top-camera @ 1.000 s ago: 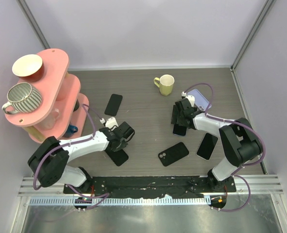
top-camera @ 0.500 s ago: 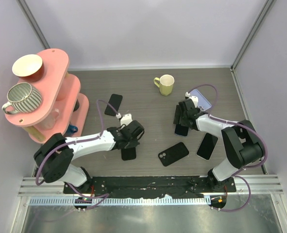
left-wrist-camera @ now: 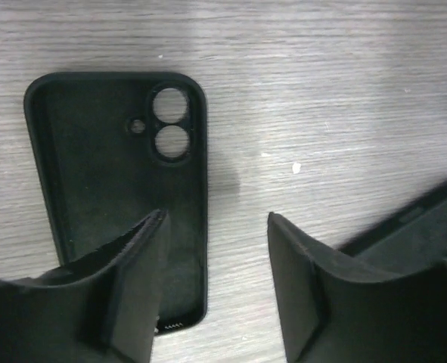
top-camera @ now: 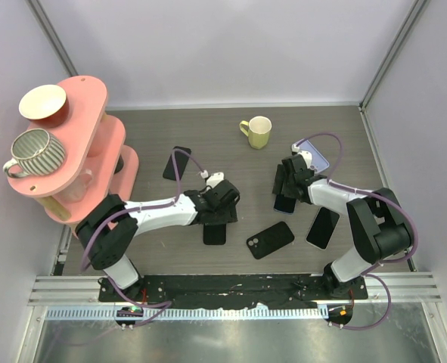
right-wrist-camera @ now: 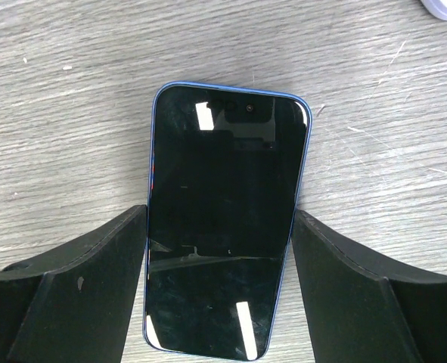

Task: Put the phone into the phone case

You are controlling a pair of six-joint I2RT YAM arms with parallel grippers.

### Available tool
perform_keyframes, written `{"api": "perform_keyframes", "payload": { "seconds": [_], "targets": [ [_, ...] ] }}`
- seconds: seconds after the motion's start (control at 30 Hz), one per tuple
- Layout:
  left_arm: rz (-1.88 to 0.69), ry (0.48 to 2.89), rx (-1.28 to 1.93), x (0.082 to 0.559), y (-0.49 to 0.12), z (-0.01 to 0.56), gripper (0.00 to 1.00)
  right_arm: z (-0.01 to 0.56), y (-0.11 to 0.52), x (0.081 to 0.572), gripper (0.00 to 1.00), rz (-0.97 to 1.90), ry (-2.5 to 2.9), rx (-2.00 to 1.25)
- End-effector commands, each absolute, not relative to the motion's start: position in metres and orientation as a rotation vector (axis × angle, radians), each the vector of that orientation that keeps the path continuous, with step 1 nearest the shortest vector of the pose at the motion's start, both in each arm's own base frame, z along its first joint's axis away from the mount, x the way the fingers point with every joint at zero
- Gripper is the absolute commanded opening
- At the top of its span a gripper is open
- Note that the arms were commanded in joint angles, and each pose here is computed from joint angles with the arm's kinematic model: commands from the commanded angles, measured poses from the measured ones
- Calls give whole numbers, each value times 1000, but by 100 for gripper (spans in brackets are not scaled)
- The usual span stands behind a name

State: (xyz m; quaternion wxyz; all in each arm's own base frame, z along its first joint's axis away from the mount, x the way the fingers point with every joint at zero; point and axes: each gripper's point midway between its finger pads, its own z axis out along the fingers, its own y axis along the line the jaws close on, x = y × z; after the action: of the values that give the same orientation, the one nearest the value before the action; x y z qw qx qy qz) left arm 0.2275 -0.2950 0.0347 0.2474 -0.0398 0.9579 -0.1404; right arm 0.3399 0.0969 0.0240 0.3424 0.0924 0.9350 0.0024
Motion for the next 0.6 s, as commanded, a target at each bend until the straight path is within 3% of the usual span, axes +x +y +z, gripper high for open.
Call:
{"api": "perform_keyframes", "payload": {
  "seconds": [0.0, 0.03, 0.17, 0.33, 0.57],
  "targets": [
    [-482, 2493, -71, 241, -307, 94, 70, 54, 108, 360, 61, 86, 2355, 237],
    [-477, 2471, -69, 243, -304, 103, 84, 53, 109, 359, 61, 85, 2368, 229],
    [-405, 2357, 3, 256, -285, 155, 98, 57, 115, 360, 60, 119, 2382, 206],
    [-254, 2192, 113, 279, -247, 212, 99, 63, 127, 361, 58, 179, 2416, 167],
    [-117, 2082, 237, 280, -212, 217, 99, 73, 154, 360, 51, 350, 2435, 92]
  ]
}}
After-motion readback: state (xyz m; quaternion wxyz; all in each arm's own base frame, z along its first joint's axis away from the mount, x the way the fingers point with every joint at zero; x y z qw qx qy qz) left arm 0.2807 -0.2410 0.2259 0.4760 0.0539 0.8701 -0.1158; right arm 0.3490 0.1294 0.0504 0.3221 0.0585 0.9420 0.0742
